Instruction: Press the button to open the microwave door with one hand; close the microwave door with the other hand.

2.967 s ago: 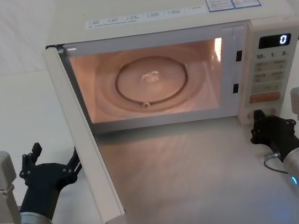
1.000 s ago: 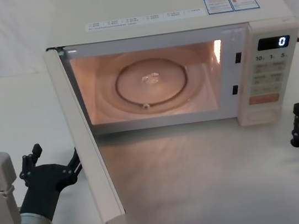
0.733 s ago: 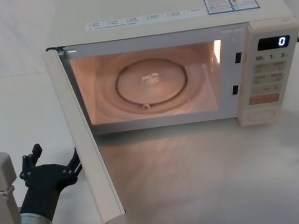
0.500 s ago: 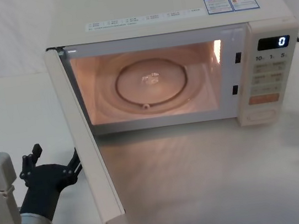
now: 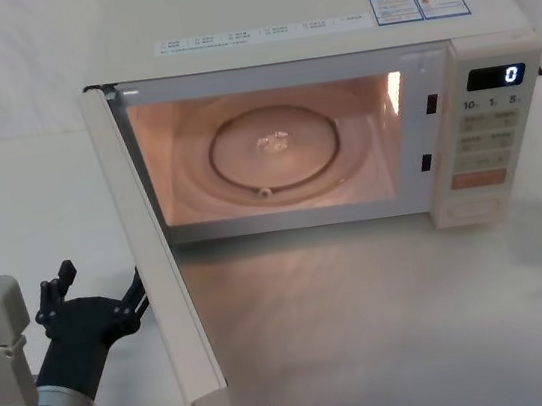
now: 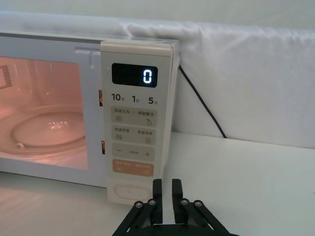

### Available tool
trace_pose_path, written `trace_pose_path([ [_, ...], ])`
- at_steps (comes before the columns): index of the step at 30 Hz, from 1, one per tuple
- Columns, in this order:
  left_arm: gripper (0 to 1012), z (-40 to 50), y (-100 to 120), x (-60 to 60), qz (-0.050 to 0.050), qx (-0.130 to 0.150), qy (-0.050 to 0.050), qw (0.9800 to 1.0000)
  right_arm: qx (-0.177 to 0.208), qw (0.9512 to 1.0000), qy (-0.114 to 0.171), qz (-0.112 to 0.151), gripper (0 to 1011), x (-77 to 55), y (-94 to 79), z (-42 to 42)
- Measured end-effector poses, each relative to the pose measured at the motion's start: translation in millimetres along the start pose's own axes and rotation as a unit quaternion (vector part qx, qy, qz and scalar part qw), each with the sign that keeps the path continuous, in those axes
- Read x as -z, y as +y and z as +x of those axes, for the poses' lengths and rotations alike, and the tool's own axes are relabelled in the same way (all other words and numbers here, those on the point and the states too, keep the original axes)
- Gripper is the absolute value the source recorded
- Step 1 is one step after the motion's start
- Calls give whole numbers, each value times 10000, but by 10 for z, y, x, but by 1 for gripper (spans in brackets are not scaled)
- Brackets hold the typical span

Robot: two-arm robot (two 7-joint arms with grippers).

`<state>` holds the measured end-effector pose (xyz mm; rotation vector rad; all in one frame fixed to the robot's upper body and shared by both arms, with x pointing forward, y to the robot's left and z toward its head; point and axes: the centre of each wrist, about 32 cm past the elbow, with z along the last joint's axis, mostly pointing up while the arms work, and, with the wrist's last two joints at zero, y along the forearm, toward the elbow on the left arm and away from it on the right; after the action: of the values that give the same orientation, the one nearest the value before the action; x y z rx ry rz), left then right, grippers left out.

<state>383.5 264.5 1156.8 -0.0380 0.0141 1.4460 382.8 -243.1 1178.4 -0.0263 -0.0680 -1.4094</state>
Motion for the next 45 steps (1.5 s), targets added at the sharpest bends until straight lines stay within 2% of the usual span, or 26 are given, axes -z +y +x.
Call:
trace_pose_path([
  [5, 1001, 0, 0, 0, 0, 0, 0, 10000, 0, 10000, 2, 3, 256, -1, 1, -2],
  [7, 1001, 0, 0, 0, 0, 0, 0, 10000, 1, 10000, 3, 4, 361, -1, 1, -2],
  [12, 1001, 0, 0, 0, 0, 0, 0, 10000, 4, 10000, 5, 5, 455, 0, 1, -3],
  [18, 1001, 0, 0, 0, 0, 0, 0, 10000, 6, 10000, 6, 4, 702, 2, 1, -3],
  [21, 1001, 0, 0, 0, 0, 0, 0, 10000, 7, 10000, 6, 3, 761, 2, 1, -3],
  [24, 1001, 0, 0, 0, 0, 0, 0, 10000, 8, 10000, 6, 3, 872, 3, 2, -3],
  [25, 1001, 0, 0, 0, 0, 0, 0, 10000, 8, 10000, 6, 3, 872, 3, 2, -3],
  [26, 1001, 0, 0, 0, 0, 0, 0, 10000, 8, 10000, 6, 2, 924, 3, 1, -3],
  [28, 1001, 0, 0, 0, 0, 0, 0, 10000, 8, 10000, 6, 2, 924, 3, 1, -3],
  [29, 1001, 0, 0, 0, 0, 0, 0, 10000, 9, 10000, 6, 3, 984, 3, 2, -3],
  [45, 1001, 0, 0, 0, 0, 0, 0, 10000, 8, 10000, 6, 2, 1002, 3, 1, -3],
])
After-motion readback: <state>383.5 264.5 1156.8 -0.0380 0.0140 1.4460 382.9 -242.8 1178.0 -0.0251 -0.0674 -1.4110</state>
